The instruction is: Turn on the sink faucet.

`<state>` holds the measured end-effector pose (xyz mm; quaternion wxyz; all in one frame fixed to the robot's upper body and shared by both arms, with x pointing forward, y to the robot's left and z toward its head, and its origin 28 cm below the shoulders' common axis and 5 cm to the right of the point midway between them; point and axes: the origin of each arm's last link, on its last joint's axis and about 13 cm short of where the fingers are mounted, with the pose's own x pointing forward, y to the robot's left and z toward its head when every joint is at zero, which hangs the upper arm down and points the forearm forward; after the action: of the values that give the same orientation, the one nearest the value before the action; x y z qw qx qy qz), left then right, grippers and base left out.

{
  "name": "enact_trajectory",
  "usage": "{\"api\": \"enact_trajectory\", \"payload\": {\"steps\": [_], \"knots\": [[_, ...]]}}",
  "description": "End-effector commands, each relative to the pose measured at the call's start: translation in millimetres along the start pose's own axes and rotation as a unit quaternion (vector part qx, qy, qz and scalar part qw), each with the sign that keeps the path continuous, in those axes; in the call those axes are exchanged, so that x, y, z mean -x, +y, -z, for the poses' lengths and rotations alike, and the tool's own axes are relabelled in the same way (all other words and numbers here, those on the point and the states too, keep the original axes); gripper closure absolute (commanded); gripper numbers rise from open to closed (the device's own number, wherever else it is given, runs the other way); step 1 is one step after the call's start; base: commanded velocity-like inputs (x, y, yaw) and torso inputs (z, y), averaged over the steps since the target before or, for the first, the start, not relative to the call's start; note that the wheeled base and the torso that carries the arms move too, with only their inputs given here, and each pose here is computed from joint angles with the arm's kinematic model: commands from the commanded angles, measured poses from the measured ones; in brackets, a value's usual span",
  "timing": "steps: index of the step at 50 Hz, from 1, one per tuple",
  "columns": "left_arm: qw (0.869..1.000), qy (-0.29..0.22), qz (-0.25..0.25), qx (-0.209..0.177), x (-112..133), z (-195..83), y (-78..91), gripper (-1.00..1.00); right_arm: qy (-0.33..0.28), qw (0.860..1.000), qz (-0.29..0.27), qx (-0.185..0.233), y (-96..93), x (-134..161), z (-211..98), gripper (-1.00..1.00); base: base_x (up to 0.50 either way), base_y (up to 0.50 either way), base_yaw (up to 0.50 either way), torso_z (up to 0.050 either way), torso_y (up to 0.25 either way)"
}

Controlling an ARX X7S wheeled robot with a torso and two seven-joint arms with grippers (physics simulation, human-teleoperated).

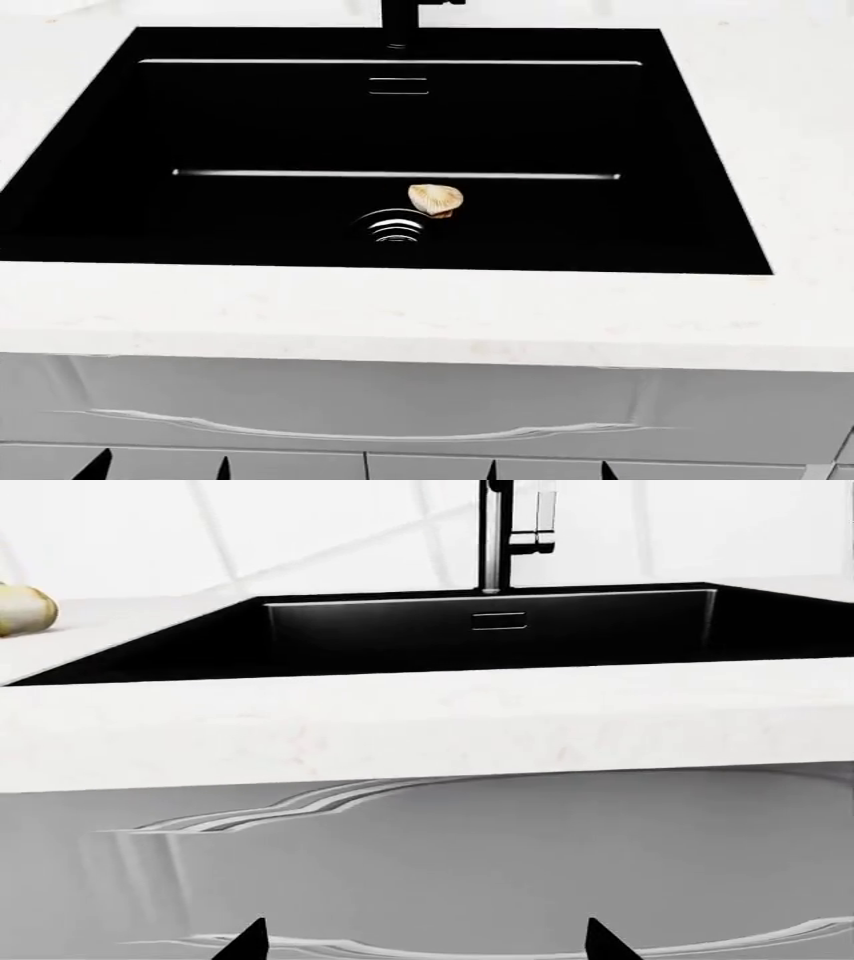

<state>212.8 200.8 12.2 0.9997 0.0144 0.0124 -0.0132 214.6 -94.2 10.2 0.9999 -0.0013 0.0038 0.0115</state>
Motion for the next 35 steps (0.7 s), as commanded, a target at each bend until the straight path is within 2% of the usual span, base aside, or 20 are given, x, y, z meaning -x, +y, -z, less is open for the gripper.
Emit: {"api": "enact_trajectory", "payload": {"steps": [1,5,7,8,13,21,22,23,25,26,28,29,30,31,33,35], "knots": [[1.000,0.000,0.002,0.000,-1.0,-0.1,-1.5,-1.00,0.000,1.000,-0.001,0.000,0.2,0.1,0.4,-1.00,0.00,0.00,0.00,0.050,0.000],[1.000,0.000,-0.001,0.005,0.1,0.2,-0.3,-1.00,0.001,1.000,0.000,0.000,0.2,0.1,0.2,-1.00,0.00,0.00,0.00,0.050,0.000],[1.000,-0.001,0.000,0.007,-0.6,-0.7,-1.3,-1.00,0.001,1.000,-0.001,0.001,0.1,-0.3,0.5,-1.00,0.00,0.00,0.00,0.000,0.000],[1.000,-0.002,-0.005,0.021,-0.2,-1.8,0.6,-1.00,0.000,1.000,0.000,0.001,0.1,-0.1,0.1,-1.00,0.00,0.00,0.00,0.000,0.000],[1.000,0.007,-0.003,0.005,1.4,0.2,0.7,-1.00,0.001,1.000,0.000,0.000,0.1,0.2,0.1,-1.00,0.00,0.00,0.00,0.000,0.000],[1.000,-0.006,-0.017,0.016,3.1,-4.6,3.4,-1.00,0.003,1.000,0.004,-0.002,-0.6,0.1,-1.1,-1.00,0.00,0.00,0.00,0.000,0.000],[0.999,-0.011,-0.046,-0.011,0.1,-9.9,4.8,-1.00,-0.008,1.000,0.009,-0.012,-1.9,0.5,-5.7,-1.00,0.00,0.00,0.00,0.000,0.000],[0.999,-0.013,-0.033,0.015,3.1,-14.8,5.9,-1.00,-0.008,1.000,0.017,-0.021,-2.7,0.0,-9.4,-1.00,0.00,0.00,0.00,0.000,0.000],[0.999,-0.013,-0.031,0.018,0.4,-24.7,4.6,-1.00,-0.024,1.000,0.014,0.005,-4.0,-2.2,-20.6,-1.00,0.00,0.00,0.00,0.000,0.000],[0.998,-0.017,-0.036,0.043,-0.8,-34.9,5.9,-1.00,-0.038,0.999,0.014,0.010,-5.5,-3.9,-33.3,-1.00,0.00,0.00,0.00,0.000,0.000],[0.999,-0.018,-0.030,0.037,-2.3,-50.3,9.3,-1.00,-0.065,0.998,0.019,0.018,-10.4,-5.0,-58.8,-1.00,0.00,0.00,0.00,0.000,0.000],[0.997,-0.004,-0.019,0.079,-5.0,-59.6,7.2,-1.00,-0.071,0.997,0.018,0.026,-12.2,-4.6,-68.3,-1.00,0.00,0.00,0.00,0.000,0.000],[0.997,0.000,-0.011,0.081,-5.5,-66.0,6.7,-1.00,-0.070,0.997,0.005,0.044,-13.9,-6.0,-78.4,-1.00,0.00,0.00,0.00,0.000,0.000],[0.999,-0.020,-0.005,0.044,-4.2,-76.6,7.3,-1.00,-0.071,0.997,0.008,0.042,-15.1,-6.3,-81.8,-1.00,0.00,0.00,0.00,0.000,0.000],[0.999,-0.028,0.004,0.039,-6.2,-95.5,4.3,-1.00,-0.085,0.995,0.013,0.049,-21.3,-8.0,-99.3,-1.00,0.00,0.00,0.00,0.000,0.000],[0.998,-0.055,0.005,0.027,-4.6,-115.0,8.2,-1.00,-0.108,0.992,0.014,0.065,-25.2,-9.7,-119.8,-1.00,0.00,0.00,0.00,0.000,0.000]]}}
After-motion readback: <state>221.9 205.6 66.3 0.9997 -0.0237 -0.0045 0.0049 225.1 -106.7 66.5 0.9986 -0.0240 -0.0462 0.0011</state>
